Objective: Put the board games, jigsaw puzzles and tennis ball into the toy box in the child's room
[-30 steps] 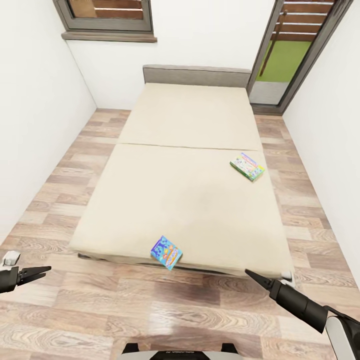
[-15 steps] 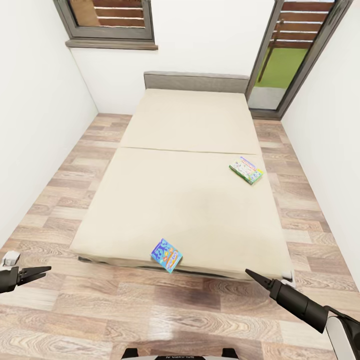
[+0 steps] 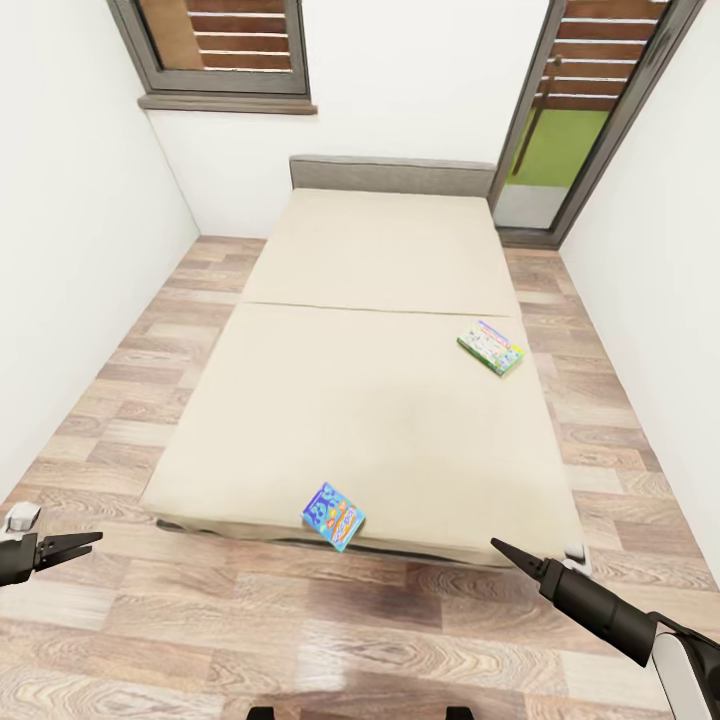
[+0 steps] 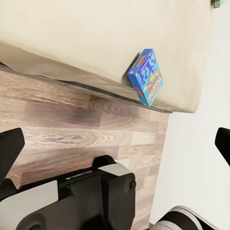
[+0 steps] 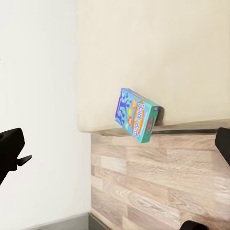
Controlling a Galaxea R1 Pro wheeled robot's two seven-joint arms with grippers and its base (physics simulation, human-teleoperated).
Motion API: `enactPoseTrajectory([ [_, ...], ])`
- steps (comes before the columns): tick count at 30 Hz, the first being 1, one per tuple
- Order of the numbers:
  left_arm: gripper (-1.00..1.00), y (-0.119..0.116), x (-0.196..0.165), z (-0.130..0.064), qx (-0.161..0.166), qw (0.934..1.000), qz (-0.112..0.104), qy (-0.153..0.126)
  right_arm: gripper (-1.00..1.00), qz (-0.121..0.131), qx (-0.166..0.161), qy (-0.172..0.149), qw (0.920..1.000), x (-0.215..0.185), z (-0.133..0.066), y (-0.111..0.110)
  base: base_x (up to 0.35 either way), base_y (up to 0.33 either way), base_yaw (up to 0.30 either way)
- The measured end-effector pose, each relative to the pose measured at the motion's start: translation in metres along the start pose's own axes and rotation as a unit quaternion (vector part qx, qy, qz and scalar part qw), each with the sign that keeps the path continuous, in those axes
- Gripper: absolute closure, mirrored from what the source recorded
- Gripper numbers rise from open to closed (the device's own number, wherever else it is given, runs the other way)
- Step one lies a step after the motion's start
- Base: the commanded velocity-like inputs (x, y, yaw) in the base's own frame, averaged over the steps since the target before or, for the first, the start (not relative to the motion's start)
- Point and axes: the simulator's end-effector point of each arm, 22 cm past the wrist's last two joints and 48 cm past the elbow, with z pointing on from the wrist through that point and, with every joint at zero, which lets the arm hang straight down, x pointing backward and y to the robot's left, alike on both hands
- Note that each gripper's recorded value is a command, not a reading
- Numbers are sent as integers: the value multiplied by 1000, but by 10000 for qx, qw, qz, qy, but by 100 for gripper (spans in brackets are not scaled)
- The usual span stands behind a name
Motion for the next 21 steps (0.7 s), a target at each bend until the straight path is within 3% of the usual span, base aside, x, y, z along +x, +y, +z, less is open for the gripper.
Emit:
enactPoseTrajectory([
  [21,-100,-12,-7,-8,49,9998,126,-110,-100,-107,-89,-72,9999,-7,-3,12,0,0,0],
])
